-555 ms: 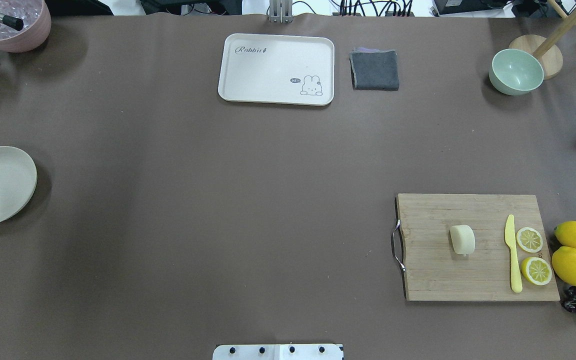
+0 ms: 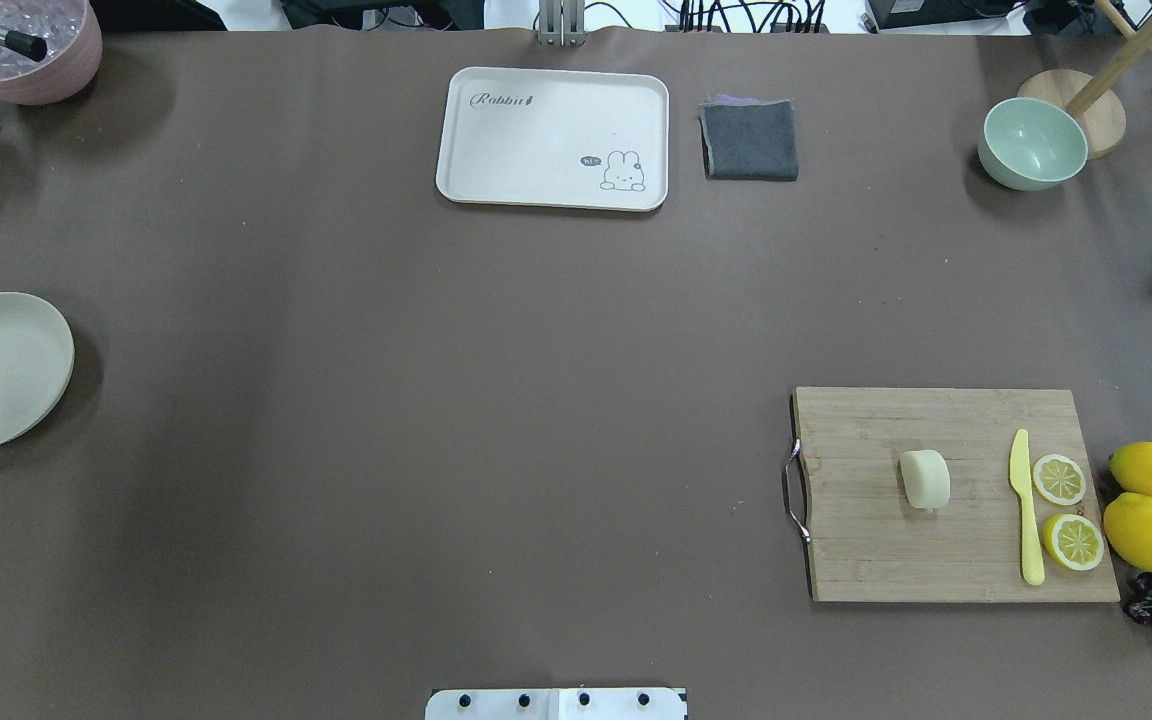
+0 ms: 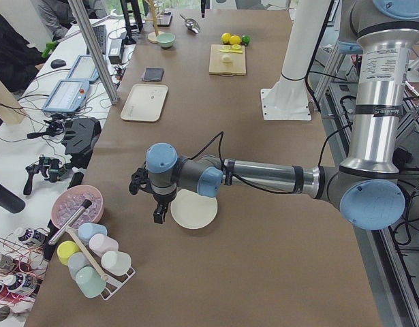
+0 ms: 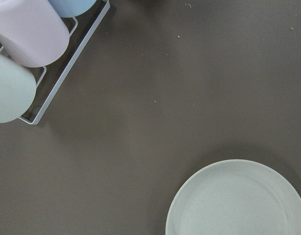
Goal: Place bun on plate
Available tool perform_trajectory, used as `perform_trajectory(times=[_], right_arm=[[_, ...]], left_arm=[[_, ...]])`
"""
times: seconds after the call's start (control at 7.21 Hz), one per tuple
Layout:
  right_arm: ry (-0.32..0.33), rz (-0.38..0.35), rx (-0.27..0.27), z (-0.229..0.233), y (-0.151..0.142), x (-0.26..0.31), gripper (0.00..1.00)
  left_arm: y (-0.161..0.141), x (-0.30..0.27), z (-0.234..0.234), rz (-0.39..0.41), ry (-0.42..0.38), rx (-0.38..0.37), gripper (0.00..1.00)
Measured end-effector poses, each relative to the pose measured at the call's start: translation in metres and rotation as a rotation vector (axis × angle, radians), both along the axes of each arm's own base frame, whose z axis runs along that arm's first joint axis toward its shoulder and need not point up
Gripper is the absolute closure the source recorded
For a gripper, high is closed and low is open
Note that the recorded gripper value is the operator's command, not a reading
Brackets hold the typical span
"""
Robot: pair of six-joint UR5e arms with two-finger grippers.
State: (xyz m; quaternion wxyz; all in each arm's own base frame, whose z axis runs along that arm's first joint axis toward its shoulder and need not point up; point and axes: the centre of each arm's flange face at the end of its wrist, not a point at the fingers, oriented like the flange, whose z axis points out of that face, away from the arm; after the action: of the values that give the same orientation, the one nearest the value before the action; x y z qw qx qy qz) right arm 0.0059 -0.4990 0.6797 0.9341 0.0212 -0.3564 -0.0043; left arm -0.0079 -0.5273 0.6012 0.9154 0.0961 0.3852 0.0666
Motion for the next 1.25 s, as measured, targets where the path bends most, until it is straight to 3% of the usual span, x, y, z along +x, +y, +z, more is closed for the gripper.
perform_trajectory(times=[0.69, 1.25], right_arm=[[-0.035, -0.010, 0.010, 0.002, 0.008, -0.002, 0.00], [-0.063, -0.017, 0.120, 0.014, 0.035, 0.001, 0.00]], left_arm=[[0.006, -0.001, 0.001, -0.003, 0.000, -0.001, 0.02], [0.004, 0.004, -0.010, 0.004, 0.004, 0.017, 0.02]])
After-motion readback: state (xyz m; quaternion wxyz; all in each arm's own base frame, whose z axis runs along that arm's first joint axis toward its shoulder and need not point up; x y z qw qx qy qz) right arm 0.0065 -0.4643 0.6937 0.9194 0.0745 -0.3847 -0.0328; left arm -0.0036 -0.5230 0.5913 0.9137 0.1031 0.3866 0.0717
